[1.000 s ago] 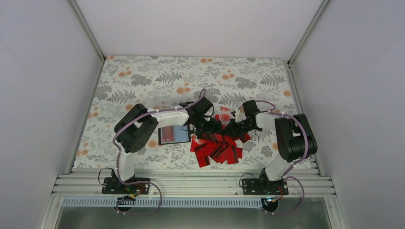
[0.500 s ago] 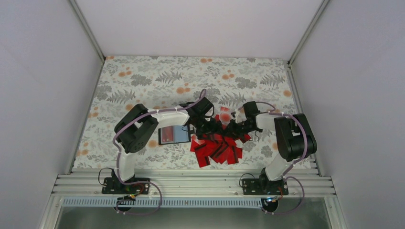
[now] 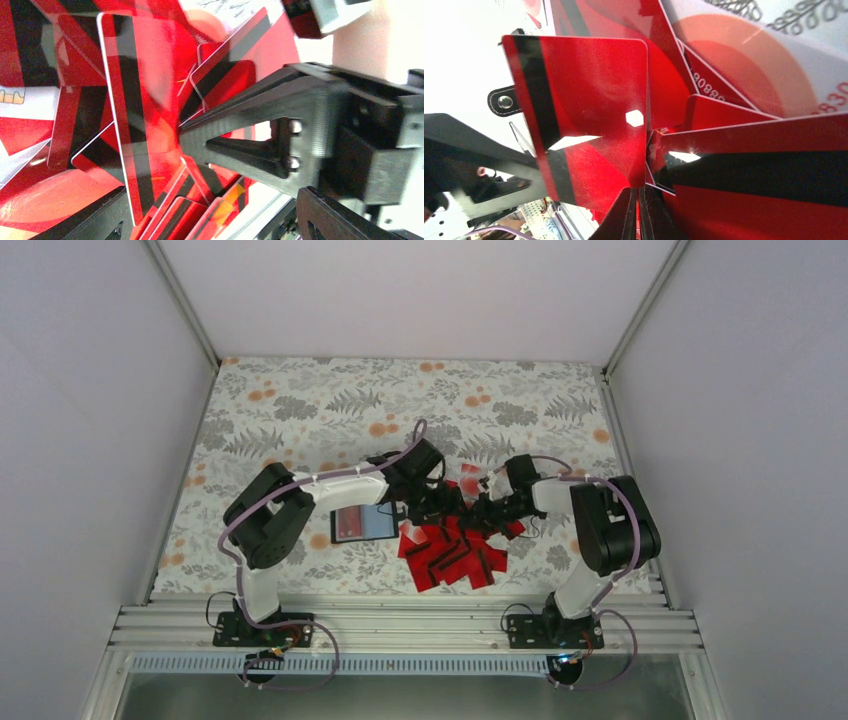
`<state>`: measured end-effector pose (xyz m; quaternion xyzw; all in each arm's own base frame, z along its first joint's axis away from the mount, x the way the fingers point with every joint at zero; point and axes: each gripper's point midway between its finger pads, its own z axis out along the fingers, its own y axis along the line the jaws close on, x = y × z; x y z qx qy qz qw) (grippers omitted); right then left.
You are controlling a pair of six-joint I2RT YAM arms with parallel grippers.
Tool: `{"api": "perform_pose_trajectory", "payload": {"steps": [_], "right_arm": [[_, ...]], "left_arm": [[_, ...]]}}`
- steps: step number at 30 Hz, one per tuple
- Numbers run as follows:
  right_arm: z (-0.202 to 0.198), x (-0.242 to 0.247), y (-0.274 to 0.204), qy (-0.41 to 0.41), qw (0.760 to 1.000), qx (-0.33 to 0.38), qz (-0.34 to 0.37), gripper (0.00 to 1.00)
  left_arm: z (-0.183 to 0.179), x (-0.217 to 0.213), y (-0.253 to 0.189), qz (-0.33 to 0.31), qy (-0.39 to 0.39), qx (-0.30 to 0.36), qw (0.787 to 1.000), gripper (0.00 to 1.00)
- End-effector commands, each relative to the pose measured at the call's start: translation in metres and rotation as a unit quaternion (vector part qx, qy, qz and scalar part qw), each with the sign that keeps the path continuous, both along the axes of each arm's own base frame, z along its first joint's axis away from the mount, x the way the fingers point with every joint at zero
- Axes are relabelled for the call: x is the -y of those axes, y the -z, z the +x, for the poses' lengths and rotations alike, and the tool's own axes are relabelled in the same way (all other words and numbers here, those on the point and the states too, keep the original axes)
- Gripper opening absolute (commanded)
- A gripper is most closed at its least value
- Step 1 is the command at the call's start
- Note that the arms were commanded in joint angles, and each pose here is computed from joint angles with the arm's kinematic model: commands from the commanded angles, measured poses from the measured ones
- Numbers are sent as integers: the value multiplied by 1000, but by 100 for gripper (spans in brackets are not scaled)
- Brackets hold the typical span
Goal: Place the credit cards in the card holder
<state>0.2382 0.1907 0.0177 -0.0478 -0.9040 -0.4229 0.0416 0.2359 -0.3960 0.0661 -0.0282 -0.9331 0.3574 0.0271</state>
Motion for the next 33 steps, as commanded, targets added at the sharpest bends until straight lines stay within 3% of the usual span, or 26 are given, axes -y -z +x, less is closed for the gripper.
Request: {"api": "perform_pose_trajectory", "payload": {"steps": [1,12,23,33], "right_arm": [[-33,7,29,-9,996,-67,-50,4],[-30,6,28,-10,996,-64,-56,4],[-29,6,28,-11,996,-64,-56,4],[-29,6,28,-12,996,-63,-57,4]], "left_arm": [[4,0,-18,-12,-6,33,999,80],[1,-2,-1,6,7,24,1000,73],[9,-2,17,31,14,37,999,35],[17,-4,26,51,12,50,997,25]]}}
